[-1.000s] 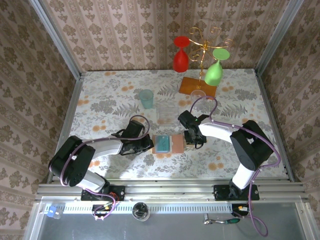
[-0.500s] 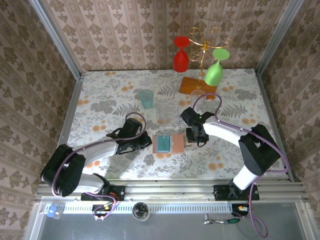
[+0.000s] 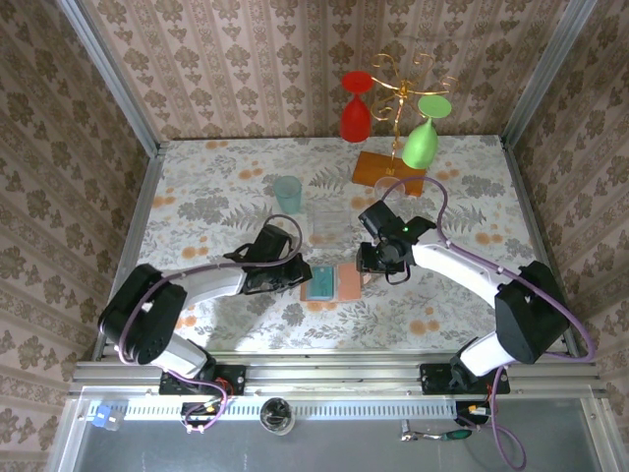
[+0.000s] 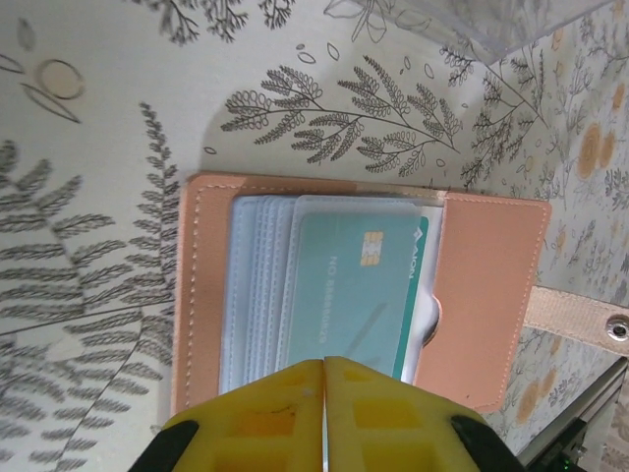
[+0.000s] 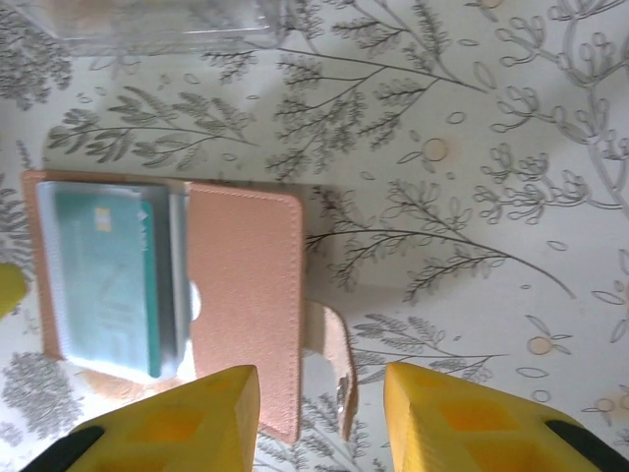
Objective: Take the credit cards out of the card holder
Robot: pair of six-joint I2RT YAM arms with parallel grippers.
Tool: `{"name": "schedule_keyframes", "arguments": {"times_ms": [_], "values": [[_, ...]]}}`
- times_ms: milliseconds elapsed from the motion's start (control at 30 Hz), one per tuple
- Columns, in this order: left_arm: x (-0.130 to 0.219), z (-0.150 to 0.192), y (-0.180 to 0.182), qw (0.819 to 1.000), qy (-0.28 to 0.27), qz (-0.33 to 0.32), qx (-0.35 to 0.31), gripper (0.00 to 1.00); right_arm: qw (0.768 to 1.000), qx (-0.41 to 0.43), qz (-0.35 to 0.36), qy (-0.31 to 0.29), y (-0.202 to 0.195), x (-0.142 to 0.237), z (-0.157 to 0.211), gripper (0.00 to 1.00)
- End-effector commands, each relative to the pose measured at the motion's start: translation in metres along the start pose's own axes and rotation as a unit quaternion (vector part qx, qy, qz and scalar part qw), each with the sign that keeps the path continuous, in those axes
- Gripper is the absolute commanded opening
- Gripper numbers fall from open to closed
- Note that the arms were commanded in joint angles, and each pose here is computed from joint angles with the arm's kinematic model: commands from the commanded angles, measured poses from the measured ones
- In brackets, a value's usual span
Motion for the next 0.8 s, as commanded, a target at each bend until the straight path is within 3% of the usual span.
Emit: {"name": "schedule_keyframes", "arguments": {"times_ms": [0, 267, 767], "values": [[-0.005, 0.0, -0.01, 1.0, 0.013, 0.017, -0.021, 0.09, 0.999, -0.002, -0.05, -0.017, 0.016, 0.012, -0.007, 0.38], [-0.011, 0.006, 0.005, 1.0, 0.025, -0.009, -0.011, 0.09, 0.982, -0.012, -0.188, 0.011, 0.053, -0.013, -0.01, 0.37], [-0.011, 0.008, 0.004, 1.0, 0.023, -0.009, -0.009, 0.09, 0.974, -0.018, -0.217, 0.056, 0.059, -0.065, 0.007, 0.36]]}}
Point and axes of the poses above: each hand's point on the last joint's axis, 136 mm out from that joint toward the fingers, its own x axis back along the fingers, its own y axis along the line the jaws close on, z = x × y, the point moved 8 cm from there along x, back along the fingers, and after that the axes turned 8 degrees about x, right-handed, at the moved point
